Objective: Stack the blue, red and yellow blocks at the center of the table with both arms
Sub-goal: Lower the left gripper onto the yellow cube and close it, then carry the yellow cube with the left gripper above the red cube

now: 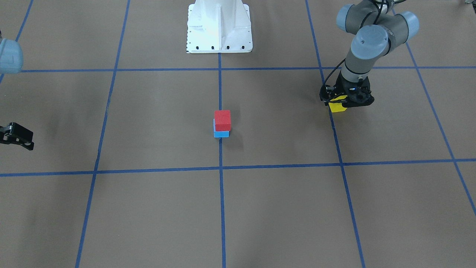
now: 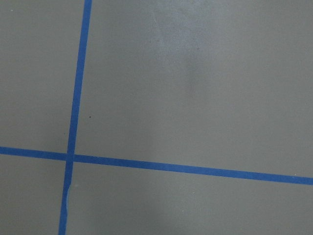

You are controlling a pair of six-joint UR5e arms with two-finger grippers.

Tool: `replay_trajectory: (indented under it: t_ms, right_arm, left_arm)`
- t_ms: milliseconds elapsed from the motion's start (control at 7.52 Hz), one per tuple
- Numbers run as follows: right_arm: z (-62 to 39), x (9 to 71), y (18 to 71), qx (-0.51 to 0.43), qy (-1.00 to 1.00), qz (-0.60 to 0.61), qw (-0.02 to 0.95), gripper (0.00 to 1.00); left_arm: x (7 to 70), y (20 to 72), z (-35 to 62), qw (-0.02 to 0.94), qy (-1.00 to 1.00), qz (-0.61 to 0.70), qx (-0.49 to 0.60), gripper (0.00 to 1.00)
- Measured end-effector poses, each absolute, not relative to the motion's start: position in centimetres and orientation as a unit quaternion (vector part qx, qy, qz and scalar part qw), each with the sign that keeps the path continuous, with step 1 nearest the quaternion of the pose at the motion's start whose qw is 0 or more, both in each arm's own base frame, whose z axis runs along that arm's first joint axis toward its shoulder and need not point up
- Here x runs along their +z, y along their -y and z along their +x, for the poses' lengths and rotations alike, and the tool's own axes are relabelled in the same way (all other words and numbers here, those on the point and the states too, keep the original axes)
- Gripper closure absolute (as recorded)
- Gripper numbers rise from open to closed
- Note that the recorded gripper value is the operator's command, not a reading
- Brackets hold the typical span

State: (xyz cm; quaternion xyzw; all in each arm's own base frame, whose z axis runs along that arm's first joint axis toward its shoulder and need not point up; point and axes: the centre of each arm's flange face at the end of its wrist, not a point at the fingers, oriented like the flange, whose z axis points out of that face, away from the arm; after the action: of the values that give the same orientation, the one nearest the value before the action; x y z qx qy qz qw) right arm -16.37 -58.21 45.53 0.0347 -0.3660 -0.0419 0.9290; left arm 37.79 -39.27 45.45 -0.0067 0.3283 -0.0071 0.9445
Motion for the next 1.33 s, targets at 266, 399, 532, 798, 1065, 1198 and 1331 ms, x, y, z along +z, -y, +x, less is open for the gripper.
replay_trajectory:
  t_ms: [266, 399, 532, 798, 1065, 1198, 1331]
  right_arm:
    - [-16.2, 45.0, 58.0, -0.042, 0.367, 0.039, 0.928, 0.00]
    - [-16.1, 44.7, 57.8, -0.043, 0.368, 0.041, 0.928, 0.00]
    - [-15.9, 44.3, 57.4, -0.041, 0.370, 0.043, 0.927, 0.00]
    - [-15.7, 43.6, 56.8, -0.033, 0.374, 0.045, 0.926, 0.00]
    - [-15.6, 43.5, 56.6, -0.031, 0.375, 0.044, 0.926, 0.00]
    - [-15.6, 43.6, 56.5, -0.030, 0.374, 0.044, 0.926, 0.00]
    - [-15.6, 43.7, 56.5, -0.030, 0.374, 0.043, 0.926, 0.00]
  left_arm:
    - [45.4, 38.8, 38.1, 0.944, -0.329, -0.009, -0.005, 0.35]
    - [45.4, 38.8, 38.1, 0.944, -0.328, -0.009, -0.004, 0.63]
    - [45.4, 38.8, 38.0, 0.945, -0.328, -0.009, -0.005, 0.99]
    - [45.2, 38.6, 37.6, 0.944, -0.329, -0.007, -0.004, 1.00]
    - [42.3, 37.9, 35.8, 0.938, -0.347, -0.012, 0.003, 1.00]
    - [39.6, 38.2, 34.5, 0.935, -0.354, -0.017, -0.001, 1.00]
    - [35.9, 39.6, 33.8, 0.934, -0.357, -0.017, -0.013, 1.00]
